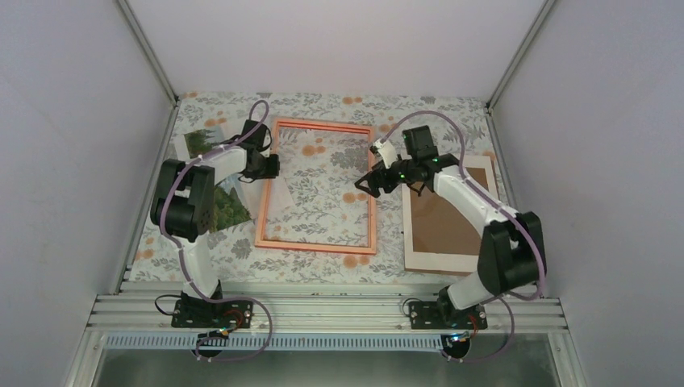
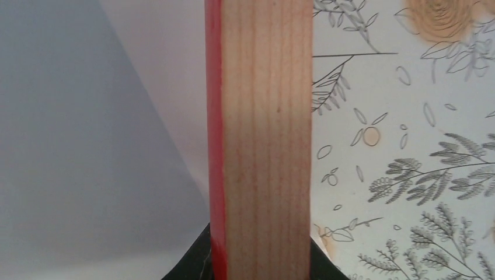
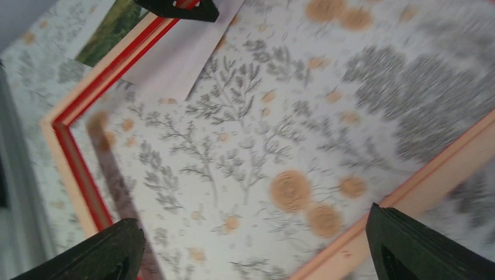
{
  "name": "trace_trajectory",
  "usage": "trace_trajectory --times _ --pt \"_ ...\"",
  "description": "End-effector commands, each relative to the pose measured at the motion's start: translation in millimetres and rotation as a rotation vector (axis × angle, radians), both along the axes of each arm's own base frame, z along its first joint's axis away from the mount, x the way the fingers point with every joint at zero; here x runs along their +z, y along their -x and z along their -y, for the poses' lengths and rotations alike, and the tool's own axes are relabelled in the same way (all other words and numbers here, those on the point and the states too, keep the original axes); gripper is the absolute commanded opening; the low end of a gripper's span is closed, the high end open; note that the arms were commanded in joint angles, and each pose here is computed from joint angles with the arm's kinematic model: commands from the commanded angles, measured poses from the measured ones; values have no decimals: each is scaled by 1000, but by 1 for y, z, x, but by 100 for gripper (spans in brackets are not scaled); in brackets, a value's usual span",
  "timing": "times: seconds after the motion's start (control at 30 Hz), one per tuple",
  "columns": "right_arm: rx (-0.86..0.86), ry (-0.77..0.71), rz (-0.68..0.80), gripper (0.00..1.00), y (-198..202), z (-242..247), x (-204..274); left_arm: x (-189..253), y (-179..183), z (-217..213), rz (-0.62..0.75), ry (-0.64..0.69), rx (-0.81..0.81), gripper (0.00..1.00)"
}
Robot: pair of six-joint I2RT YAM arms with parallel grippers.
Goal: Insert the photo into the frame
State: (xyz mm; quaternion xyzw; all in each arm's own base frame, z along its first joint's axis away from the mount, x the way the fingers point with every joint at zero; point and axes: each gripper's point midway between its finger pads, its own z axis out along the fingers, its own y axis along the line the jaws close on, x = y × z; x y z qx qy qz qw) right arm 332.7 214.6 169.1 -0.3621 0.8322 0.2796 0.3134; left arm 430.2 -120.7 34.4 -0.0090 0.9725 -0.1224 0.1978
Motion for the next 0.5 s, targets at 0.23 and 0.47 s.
trace_trajectory --times 0.23,0.47 --pt "-272 -189 -496 83 -15 28 -61 6 -7 0 52 -31 -30 41" --pt "-331 -208 -605 82 -16 36 -93 68 -2 39 298 -62 -221 96"
